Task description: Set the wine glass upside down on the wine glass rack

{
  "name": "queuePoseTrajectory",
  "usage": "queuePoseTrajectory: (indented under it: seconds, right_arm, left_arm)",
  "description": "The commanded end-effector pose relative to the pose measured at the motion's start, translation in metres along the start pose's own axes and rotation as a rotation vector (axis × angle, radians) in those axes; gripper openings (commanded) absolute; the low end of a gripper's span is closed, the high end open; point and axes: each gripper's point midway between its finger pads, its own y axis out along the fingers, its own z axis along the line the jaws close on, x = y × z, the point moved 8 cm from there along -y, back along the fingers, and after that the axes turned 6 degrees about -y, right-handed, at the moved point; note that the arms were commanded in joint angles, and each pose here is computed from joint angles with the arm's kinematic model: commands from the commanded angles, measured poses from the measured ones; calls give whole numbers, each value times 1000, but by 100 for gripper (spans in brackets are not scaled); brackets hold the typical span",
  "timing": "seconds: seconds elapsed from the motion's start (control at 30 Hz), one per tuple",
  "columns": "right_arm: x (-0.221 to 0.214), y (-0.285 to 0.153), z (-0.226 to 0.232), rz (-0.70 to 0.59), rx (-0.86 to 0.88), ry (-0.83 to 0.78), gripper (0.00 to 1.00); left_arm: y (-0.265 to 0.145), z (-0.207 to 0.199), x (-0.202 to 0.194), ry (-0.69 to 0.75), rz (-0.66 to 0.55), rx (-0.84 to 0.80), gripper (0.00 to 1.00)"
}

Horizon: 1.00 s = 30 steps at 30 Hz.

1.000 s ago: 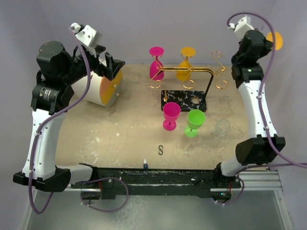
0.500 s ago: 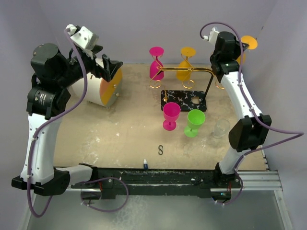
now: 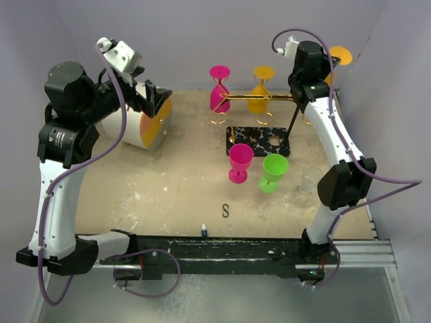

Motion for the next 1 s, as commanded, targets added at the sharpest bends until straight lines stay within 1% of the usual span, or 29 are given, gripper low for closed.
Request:
queuePoseTrajectory:
  seconds: [0.0,0.2,0.53,0.97]
  right_arm:
    - [6,-9,-20,-41,-36,80,0]
    - [11,-7,-17,-64,-18,79,0]
    - [18,-3,-6,-83,13,57,0]
    - [5,-18,9,-138,134,-41,0]
  left_arm:
    - [-8,-1,3,65,-17,-16,99]
    - [-5,1,-9,69,13,-14,99]
    - [-2,5,-16,67,32,-11,99]
    - [-1,5,-16,69,35,-15,99]
